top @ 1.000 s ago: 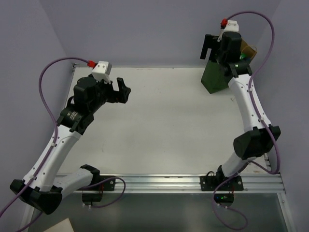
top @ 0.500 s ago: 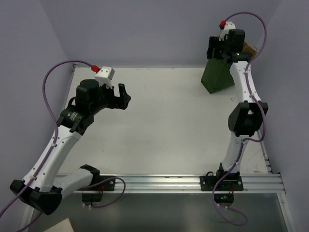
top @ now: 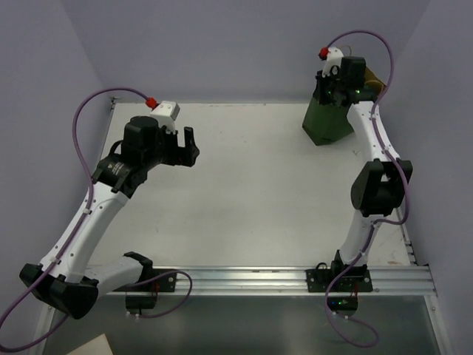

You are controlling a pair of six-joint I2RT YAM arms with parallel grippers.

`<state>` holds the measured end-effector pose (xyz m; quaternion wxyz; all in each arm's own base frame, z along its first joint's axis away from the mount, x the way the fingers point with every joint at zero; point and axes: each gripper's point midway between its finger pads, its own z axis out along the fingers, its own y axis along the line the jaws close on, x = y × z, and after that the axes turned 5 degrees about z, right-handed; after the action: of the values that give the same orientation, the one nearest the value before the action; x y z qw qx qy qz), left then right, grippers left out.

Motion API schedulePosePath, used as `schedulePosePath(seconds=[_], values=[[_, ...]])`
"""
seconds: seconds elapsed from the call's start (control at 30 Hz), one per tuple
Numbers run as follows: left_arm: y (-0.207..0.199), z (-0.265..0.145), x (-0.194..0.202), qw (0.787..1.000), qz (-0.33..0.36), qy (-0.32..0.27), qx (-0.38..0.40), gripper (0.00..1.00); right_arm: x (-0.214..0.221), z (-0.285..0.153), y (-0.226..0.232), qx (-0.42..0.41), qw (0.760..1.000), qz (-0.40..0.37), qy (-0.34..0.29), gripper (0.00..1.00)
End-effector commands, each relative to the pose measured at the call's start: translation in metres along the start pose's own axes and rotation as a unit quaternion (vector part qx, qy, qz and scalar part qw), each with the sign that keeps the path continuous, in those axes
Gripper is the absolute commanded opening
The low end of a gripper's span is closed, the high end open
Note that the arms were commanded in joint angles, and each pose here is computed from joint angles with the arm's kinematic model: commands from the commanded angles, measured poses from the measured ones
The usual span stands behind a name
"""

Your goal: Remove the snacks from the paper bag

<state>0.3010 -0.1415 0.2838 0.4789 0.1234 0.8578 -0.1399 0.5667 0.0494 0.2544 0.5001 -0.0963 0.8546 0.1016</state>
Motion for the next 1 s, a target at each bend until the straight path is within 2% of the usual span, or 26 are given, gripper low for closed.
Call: schedulePosePath(seconds=[0.0,0.17,0.33,0.57,0.73,0.83,0.93,0.97], values=[[-0.004,-0.011,-0.029,0.999,0.019,-0.041,0.006,0.94,0.000,-0.051,0.093,-0.104,0.992,-0.068,-0.003,0.00],[-0.003,-0.010,-0.042,0.998,0.032,-0.057,0.003,0.94,0.066,-0.085,0.161,-0.170,0.977,-0.115,0.062,0.00],[-0.003,-0.010,-0.055,0.997,0.042,-0.065,0.001,0.94,0.101,-0.130,0.209,-0.212,0.962,-0.148,0.082,0.00],[-0.006,-0.013,-0.068,0.996,0.042,-0.078,0.007,0.93,0.132,-0.184,0.235,-0.256,0.947,-0.157,0.116,0.00],[-0.009,-0.016,-0.074,0.996,0.038,-0.084,0.011,0.93,0.143,-0.197,0.241,-0.265,0.944,-0.151,0.124,0.00],[-0.008,-0.015,-0.075,0.996,0.037,-0.084,0.008,0.92,0.144,-0.199,0.244,-0.268,0.944,-0.143,0.129,0.06],[-0.007,-0.016,-0.078,0.996,0.037,-0.086,0.005,0.92,0.124,-0.202,0.247,-0.265,0.948,-0.131,0.119,0.22],[-0.006,-0.016,-0.079,0.995,0.037,-0.087,0.003,0.92,0.119,-0.203,0.249,-0.266,0.948,-0.128,0.117,0.31]])
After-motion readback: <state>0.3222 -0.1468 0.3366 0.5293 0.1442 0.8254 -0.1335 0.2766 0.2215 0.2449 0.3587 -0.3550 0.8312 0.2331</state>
